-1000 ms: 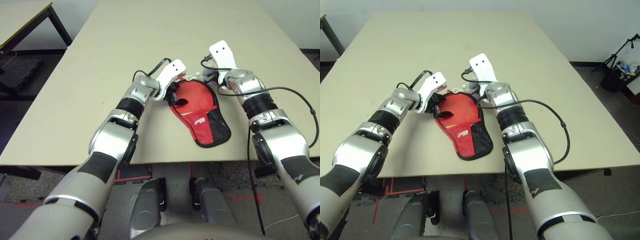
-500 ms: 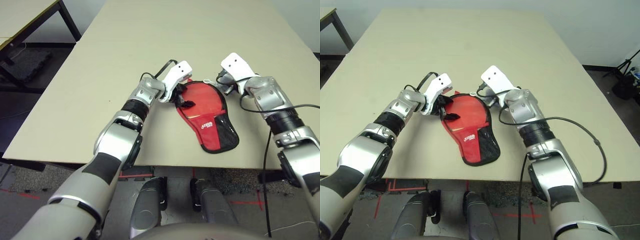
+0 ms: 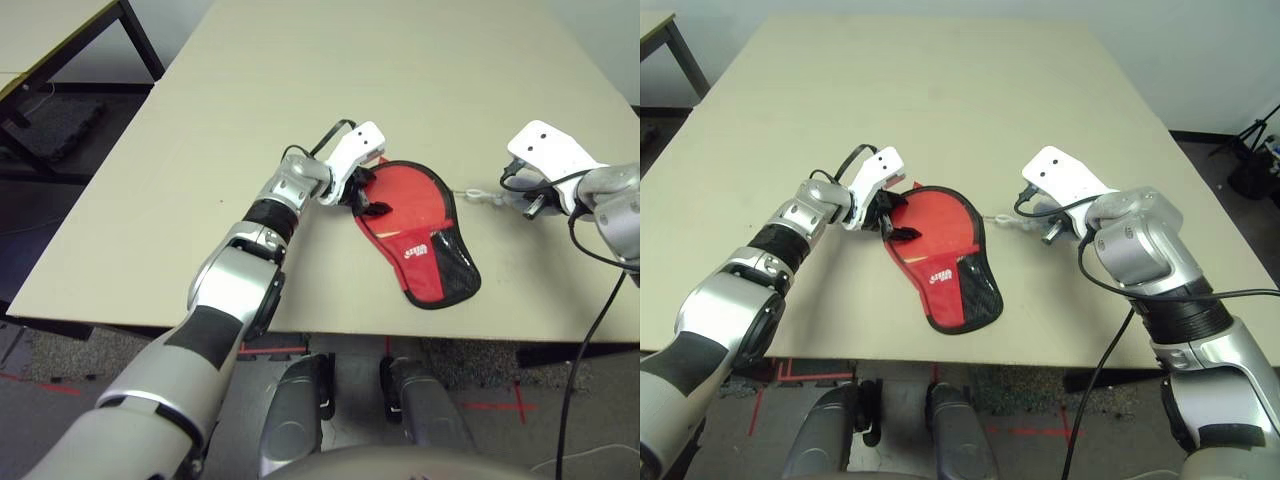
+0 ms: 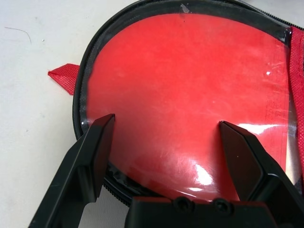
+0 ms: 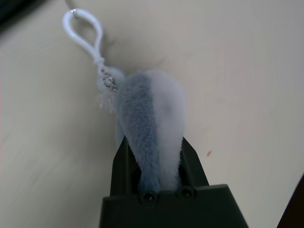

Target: Store the ping-pong paddle in its case and zip it.

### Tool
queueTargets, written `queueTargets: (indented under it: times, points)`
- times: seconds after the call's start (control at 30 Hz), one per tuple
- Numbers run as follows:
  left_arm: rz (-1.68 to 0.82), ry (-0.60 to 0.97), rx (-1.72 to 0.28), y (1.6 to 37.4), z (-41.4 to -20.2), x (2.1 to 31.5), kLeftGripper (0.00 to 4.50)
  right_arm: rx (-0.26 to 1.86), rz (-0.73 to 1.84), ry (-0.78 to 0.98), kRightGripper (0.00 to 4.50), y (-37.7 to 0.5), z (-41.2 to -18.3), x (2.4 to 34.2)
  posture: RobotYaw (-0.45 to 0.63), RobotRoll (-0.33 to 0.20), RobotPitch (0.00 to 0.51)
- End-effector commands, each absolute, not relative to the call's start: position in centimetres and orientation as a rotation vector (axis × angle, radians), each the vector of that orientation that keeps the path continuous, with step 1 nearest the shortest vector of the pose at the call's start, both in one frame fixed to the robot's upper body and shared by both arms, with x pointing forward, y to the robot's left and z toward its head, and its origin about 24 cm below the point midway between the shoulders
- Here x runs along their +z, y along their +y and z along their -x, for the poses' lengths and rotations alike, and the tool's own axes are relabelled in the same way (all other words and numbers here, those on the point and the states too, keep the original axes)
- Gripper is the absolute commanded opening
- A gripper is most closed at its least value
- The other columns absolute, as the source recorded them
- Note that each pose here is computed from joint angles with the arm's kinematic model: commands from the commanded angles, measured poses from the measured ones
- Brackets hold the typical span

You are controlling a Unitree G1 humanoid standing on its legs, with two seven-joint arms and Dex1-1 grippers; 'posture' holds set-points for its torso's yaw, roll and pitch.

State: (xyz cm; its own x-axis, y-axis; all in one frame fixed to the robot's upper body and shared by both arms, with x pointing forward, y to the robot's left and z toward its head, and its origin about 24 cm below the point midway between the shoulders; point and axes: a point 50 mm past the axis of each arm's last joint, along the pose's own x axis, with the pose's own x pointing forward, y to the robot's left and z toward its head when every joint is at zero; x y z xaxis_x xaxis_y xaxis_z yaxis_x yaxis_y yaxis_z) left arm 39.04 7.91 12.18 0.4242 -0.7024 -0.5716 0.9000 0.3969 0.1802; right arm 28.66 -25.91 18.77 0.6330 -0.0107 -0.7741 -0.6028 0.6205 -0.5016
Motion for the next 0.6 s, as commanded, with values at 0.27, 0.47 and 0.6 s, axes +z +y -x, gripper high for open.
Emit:
queueTargets:
  times: [0.27, 0.47, 0.6]
  points:
    - [-0.563, 0.703, -0.986, 10.6, -37.7, 7.0, 4.5, 0.703, 0.849, 1.091, 0.27, -24.4, -22.2, 18.1, -0.19, 0.0, 0.205]
    - [-0.566, 0.702, -0.987, 10.5, -37.7, 7.0, 4.5, 0.766, 0.836, 1.153, 0.26, -24.1, -20.6, 17.7, -0.2, 0.0, 0.206]
    - [-0.567, 0.701, -0.986, 10.5, -37.7, 7.0, 4.5, 0.766, 0.851, 1.154, 0.26, -24.2, -20.7, 17.7, -0.19, 0.0, 0.204]
